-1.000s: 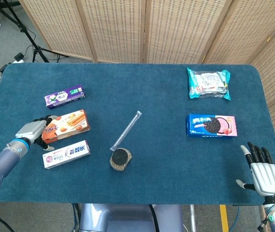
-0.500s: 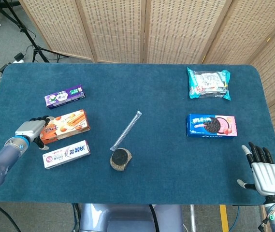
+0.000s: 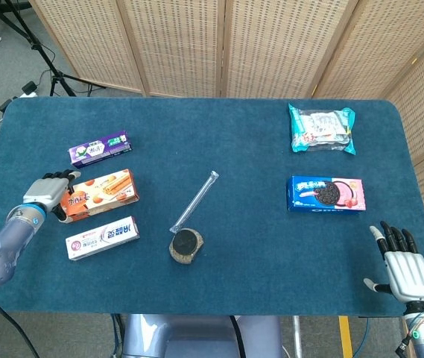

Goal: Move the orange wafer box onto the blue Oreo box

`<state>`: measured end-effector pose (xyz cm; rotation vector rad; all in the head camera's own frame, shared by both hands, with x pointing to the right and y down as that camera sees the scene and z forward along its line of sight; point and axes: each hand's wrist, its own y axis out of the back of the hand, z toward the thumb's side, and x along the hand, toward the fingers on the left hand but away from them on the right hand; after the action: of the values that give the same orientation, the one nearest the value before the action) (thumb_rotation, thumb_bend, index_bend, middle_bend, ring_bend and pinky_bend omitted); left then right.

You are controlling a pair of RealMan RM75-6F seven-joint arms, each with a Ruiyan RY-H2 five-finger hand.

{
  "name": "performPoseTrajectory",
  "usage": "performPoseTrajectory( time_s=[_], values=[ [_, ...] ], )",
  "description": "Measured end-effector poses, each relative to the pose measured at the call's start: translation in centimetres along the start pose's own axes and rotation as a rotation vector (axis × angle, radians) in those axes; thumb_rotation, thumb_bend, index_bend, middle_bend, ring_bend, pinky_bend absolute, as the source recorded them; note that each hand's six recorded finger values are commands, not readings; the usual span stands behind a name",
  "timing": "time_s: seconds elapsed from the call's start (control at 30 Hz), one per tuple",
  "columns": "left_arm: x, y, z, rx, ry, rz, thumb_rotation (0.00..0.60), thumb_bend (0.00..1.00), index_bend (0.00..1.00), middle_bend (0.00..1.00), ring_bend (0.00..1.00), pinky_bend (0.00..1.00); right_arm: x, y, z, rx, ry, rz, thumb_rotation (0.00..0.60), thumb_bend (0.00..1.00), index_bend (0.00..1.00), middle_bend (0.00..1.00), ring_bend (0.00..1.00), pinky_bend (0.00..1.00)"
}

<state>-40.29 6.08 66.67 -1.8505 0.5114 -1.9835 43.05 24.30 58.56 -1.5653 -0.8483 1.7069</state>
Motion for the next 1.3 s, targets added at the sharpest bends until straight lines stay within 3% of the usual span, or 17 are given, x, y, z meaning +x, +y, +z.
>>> performPoseTrajectory(
  time_s=[0.57, 0.73, 0.87, 1.0, 1.17, 1.3],
  values=[
    [3.3, -1.9, 1.5, 0.009, -0.001, -0.006, 0.600, 0.17, 0.00, 0.00, 0.00, 0.00, -0.4, -0.8, -0.1, 0.002, -0.006, 0.033, 0.600, 0.00, 0.00, 0.00, 0.00, 0.00],
    [3.8, -2.5, 1.9, 0.025, 0.003, 0.005, 0.600, 0.23, 0.00, 0.00, 0.00, 0.00, -0.4, -0.8, 0.0, -0.003, -0.002, 0.035, 0.600, 0.00, 0.00, 0.00, 0.00, 0.00],
    [4.0, -2.8, 2.0, 0.045, 0.016, 0.032, 0.600, 0.32, 0.17, 0.01, 0.02, 0.03, -0.3, -0.7, 0.1, -0.009, 0.001, 0.032, 0.600, 0.00, 0.00, 0.00, 0.00, 0.00],
    [4.1, -2.5, 2.2, 0.055, 0.034, 0.095, 0.600, 0.44, 0.39, 0.13, 0.14, 0.14, -0.2, -0.7, 0.2, -0.012, 0.006, 0.030, 0.600, 0.00, 0.00, 0.00, 0.00, 0.00],
    [4.1, -2.2, 2.7, 0.049, 0.043, 0.180, 0.600, 0.47, 0.52, 0.21, 0.24, 0.23, -0.1, -0.6, 0.3, -0.020, 0.013, 0.030, 0.600, 0.00, 0.00, 0.00, 0.00, 0.00],
    [4.2, -3.0, 2.9, 0.033, 0.043, 0.188, 0.600, 0.50, 0.61, 0.28, 0.31, 0.28, -0.1, -0.5, 0.3, -0.027, 0.012, 0.029, 0.600, 0.00, 0.00, 0.00, 0.00, 0.00]
  ],
)
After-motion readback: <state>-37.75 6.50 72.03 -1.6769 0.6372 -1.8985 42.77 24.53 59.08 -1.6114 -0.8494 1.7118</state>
